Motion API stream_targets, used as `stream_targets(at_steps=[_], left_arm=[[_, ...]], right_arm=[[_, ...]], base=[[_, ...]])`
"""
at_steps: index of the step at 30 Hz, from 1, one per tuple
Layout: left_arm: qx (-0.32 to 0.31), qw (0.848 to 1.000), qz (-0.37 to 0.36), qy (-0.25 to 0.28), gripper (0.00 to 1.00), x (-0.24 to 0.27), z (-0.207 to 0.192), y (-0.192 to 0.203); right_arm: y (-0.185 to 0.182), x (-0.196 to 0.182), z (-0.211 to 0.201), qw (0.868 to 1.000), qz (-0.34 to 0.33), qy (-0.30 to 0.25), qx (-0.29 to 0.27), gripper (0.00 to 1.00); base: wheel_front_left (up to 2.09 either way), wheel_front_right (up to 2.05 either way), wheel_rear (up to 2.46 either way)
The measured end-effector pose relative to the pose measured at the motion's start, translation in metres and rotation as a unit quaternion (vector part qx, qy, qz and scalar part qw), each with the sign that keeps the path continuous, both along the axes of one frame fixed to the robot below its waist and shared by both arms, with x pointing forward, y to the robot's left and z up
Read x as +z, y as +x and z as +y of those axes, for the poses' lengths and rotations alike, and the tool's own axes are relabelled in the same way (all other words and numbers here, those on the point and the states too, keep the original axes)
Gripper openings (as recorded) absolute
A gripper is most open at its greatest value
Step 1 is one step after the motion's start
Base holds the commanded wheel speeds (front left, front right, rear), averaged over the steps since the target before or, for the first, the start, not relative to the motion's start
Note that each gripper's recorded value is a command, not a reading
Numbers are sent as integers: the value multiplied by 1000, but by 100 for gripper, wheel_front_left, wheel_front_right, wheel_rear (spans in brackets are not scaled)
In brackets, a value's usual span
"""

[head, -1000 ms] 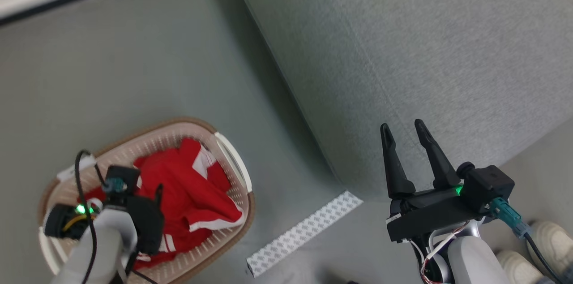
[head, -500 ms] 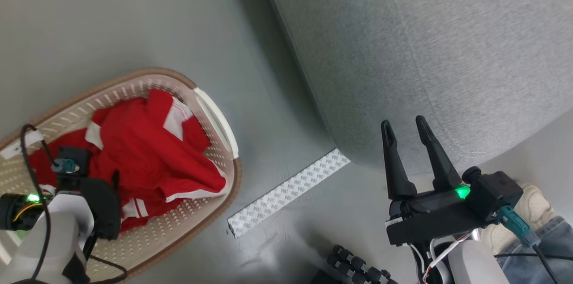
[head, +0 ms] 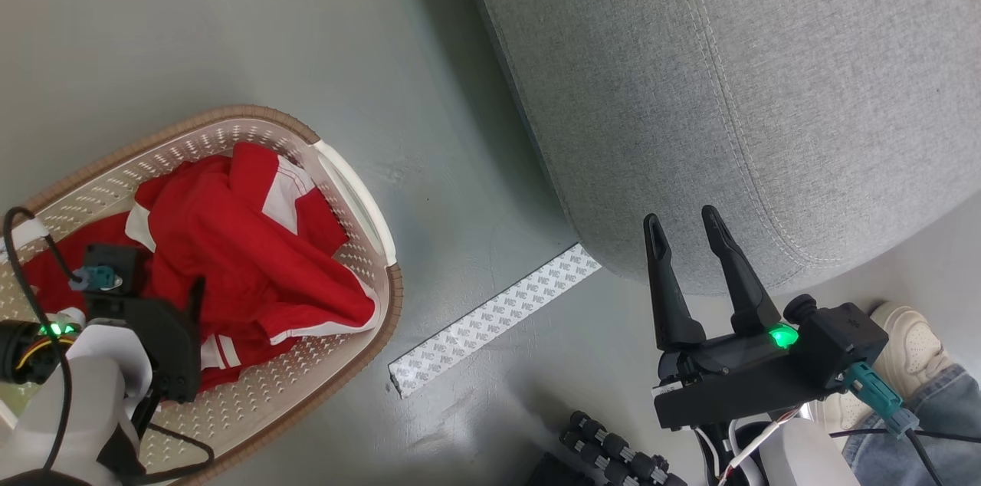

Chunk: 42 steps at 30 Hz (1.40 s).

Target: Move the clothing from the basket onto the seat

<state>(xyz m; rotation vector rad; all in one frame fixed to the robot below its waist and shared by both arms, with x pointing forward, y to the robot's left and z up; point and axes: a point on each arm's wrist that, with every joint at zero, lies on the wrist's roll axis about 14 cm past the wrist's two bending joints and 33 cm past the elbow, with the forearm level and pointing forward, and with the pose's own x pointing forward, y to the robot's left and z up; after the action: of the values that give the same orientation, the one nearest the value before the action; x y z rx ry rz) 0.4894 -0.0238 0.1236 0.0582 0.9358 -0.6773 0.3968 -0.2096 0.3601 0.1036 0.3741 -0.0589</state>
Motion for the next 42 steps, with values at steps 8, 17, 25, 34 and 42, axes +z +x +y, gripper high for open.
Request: stream_targets(at_steps=[8,17,25,34,42], left_arm=[[-31,999,-6,-12,0,7,-17,-5],[-61,995,-67,-32,0,35,-24,4],[-37,988,-121,-91,0,98,-45,15],[-29,963,-222,-149,0,213,-59,23],[-7,926,-330,-185,0,330,-50,5]], right_arm=[[3,3,-2,1000,-6,-2,-1,100],[22,19,13,999,-38,6,32,100],[26,32,14,998,-46,-11,49,100],[15,56,30,996,-60,-6,70,100],[-17,81,45,994,-75,4,79,100]], base=[[0,0,0],[0,0,0],[0,0,0],[0,0,0],[0,0,0]])
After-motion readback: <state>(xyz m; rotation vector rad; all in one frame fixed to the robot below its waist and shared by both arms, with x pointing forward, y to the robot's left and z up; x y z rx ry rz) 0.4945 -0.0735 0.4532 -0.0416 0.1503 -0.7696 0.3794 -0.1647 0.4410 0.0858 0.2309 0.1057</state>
